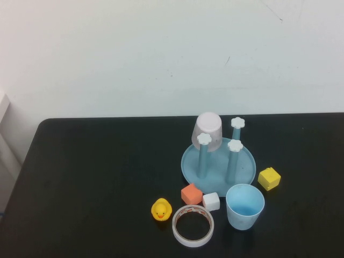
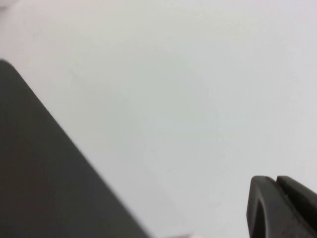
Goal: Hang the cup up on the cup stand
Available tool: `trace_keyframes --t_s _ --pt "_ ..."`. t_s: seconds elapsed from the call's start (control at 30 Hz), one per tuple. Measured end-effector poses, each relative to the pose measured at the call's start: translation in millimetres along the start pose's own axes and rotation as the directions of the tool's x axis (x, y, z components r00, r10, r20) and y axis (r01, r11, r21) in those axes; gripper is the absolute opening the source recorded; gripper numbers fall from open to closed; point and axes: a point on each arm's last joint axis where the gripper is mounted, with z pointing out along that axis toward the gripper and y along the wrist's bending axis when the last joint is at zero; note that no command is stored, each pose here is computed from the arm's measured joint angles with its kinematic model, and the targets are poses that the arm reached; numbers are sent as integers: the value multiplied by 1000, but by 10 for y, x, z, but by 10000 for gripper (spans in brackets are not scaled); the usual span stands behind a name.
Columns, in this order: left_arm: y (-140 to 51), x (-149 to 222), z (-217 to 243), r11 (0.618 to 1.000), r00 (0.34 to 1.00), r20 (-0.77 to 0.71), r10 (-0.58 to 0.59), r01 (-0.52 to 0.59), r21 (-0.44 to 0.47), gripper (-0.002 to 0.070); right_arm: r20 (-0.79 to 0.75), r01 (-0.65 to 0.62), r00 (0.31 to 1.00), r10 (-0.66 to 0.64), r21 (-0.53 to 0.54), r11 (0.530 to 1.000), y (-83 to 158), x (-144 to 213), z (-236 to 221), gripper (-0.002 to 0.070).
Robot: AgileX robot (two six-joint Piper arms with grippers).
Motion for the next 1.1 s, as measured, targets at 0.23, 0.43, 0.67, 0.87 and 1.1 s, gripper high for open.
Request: trace_keyframes --t_s 0.23,0.43,0.67,0.87,1.1 --pt "-328 52 10 898 886 -156 437 -421 126 -3 0 139 990 -139 -1 990 1 0 0 -1" --pt "-782 -22 331 659 584 -313 749 -704 264 -2 -9 158 987 -158 -5 987 3 9 0 -1" --pt "-1140 -101 749 495 304 -440 845 -754 432 -2 -24 179 984 -179 -11 984 6 23 0 -1" --pt "-1432 -189 1276 440 122 -520 845 -712 548 -2 -24 185 982 -185 -11 983 6 23 0 -1" --pt "-1590 137 1707 344 -119 -547 829 -663 665 -2 -23 199 980 -200 -12 980 6 23 0 -1"
